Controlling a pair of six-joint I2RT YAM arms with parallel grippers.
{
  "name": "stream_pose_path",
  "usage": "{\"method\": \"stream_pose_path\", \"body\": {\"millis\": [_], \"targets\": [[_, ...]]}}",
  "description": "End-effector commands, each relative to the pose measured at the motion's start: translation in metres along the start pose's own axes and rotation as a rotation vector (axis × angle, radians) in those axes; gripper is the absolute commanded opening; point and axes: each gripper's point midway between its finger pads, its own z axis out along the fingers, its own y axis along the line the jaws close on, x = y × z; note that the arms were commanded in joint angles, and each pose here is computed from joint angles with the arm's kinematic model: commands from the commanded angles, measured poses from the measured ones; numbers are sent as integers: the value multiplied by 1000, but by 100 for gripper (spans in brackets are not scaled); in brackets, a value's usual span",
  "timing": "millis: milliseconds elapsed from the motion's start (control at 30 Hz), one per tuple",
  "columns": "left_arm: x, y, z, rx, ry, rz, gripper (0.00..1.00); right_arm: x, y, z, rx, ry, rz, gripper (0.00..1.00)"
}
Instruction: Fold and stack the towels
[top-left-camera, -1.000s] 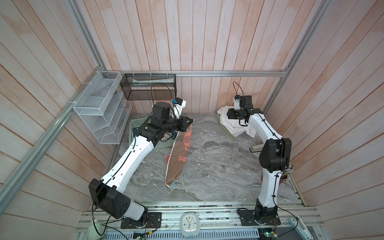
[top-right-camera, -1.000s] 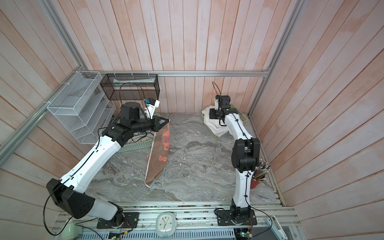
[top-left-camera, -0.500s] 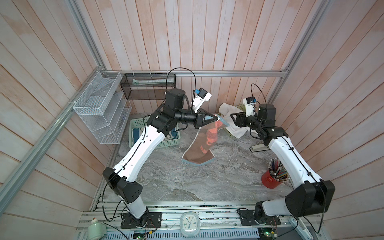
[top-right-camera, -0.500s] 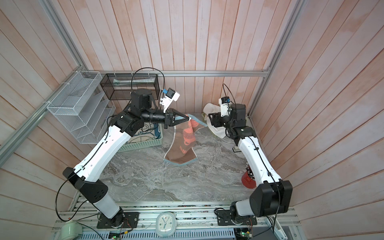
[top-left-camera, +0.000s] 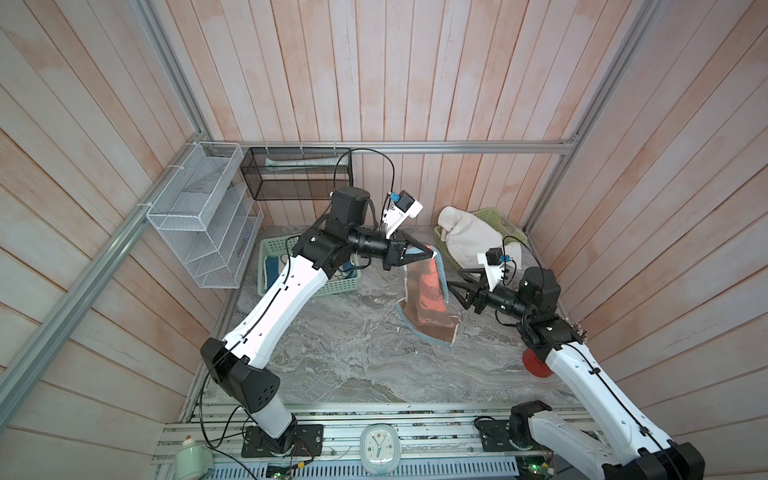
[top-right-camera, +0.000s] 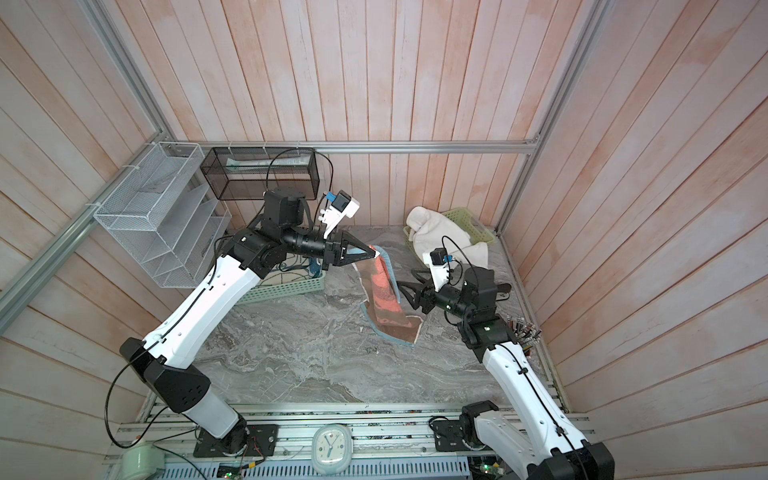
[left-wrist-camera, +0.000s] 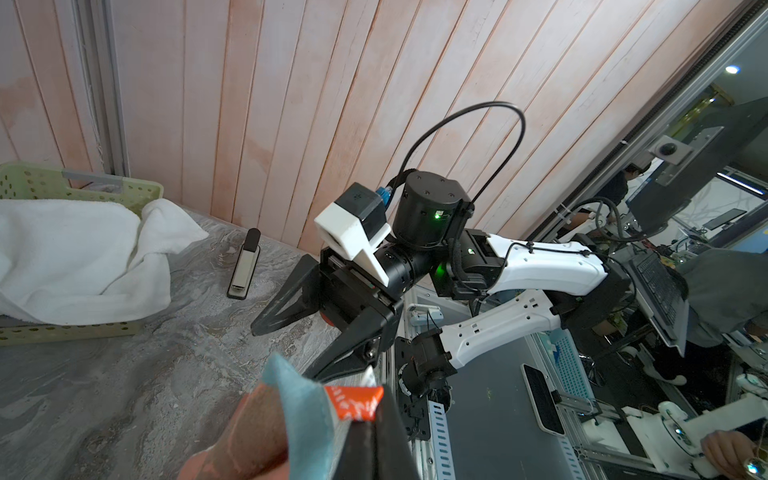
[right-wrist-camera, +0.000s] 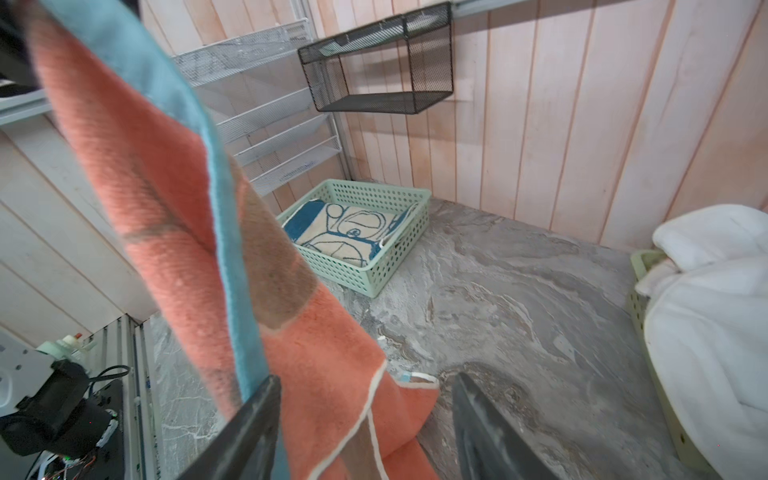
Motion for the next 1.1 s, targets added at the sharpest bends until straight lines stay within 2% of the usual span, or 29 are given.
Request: {"method": "stream_pose_path", "body": {"millis": [0, 200, 400, 600, 733, 1067], "targets": [[2, -13, -6, 38, 10, 44, 0, -5, 16, -1, -55, -6, -41, 67], [3, -16, -6, 61, 21, 45, 0, 10, 8, 12, -38, 28, -40, 67], [5, -17, -7, 58, 35, 38, 0, 12, 16, 27, -83, 63, -47, 67], [9, -12, -7, 52, 45, 24, 0, -1, 16, 11, 0, 15, -91, 67], [10, -11, -7, 57, 48, 21, 0, 1, 16, -3, 50, 33, -123, 67], [11, -9, -6, 70, 53, 13, 0, 11, 26, -5, 4, 58, -87, 67]]}}
